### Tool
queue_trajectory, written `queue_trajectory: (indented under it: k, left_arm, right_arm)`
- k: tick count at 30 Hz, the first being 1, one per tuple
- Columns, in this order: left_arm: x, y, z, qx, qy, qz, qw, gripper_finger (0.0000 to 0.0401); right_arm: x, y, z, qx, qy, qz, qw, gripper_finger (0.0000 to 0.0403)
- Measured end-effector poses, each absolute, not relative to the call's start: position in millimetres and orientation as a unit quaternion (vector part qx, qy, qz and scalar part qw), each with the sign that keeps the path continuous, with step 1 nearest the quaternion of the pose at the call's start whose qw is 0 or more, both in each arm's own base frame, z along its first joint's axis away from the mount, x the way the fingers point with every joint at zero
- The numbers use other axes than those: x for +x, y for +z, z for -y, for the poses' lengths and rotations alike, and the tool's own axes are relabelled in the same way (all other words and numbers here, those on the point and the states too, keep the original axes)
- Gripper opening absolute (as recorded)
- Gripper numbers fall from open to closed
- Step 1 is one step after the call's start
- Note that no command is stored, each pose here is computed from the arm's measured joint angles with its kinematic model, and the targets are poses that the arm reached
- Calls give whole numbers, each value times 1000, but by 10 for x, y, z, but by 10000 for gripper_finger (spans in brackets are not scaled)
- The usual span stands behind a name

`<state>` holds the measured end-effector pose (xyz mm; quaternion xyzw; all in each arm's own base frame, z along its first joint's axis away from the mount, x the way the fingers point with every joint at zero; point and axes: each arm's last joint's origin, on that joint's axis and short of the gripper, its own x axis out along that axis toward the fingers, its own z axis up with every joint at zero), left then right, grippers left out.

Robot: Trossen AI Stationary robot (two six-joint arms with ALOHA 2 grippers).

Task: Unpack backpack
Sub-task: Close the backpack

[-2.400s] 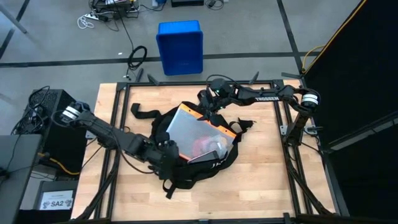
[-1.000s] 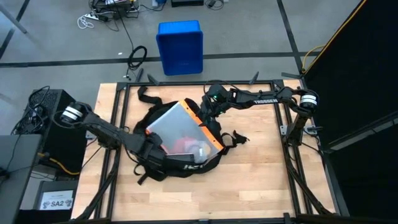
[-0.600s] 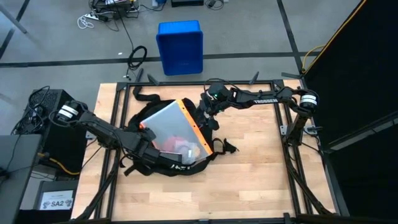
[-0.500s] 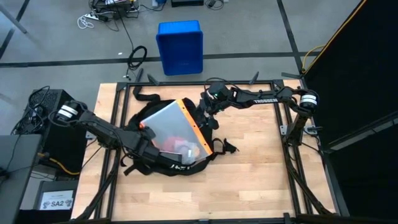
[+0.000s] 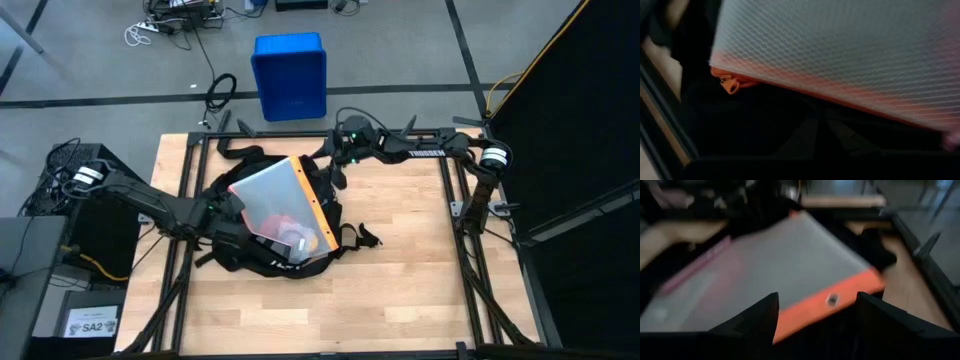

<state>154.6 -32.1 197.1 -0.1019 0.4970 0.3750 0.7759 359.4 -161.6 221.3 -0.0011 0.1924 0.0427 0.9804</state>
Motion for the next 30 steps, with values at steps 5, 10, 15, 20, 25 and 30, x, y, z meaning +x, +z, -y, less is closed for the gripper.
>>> queue_trajectory:
  k: [5,10,15,20,25,30]
  left_arm:
    - [1487,2135,289,-107,374,-454,802,0]
    - [1511,2299,285,-101,370,-424,820,0]
    - [1566,2412,300,-98,357,-411,833,0]
    - [1611,2455,315,-100,343,-398,845,0]
    - [1613,2455,318,-104,340,-401,844,0]
    - [1612,2451,322,-109,334,-406,843,0]
  right_arm:
    - [3501,2230,1843,31,35,-170,984,238]
    - [3494,2246,1868,27,36,-162,986,244]
    - [3491,2254,1882,33,31,-158,986,246]
    - [3474,2219,1994,59,48,-147,986,247]
    - [3638,2014,2241,130,98,-151,975,258]
    - [3766,1860,2426,164,105,-166,967,274]
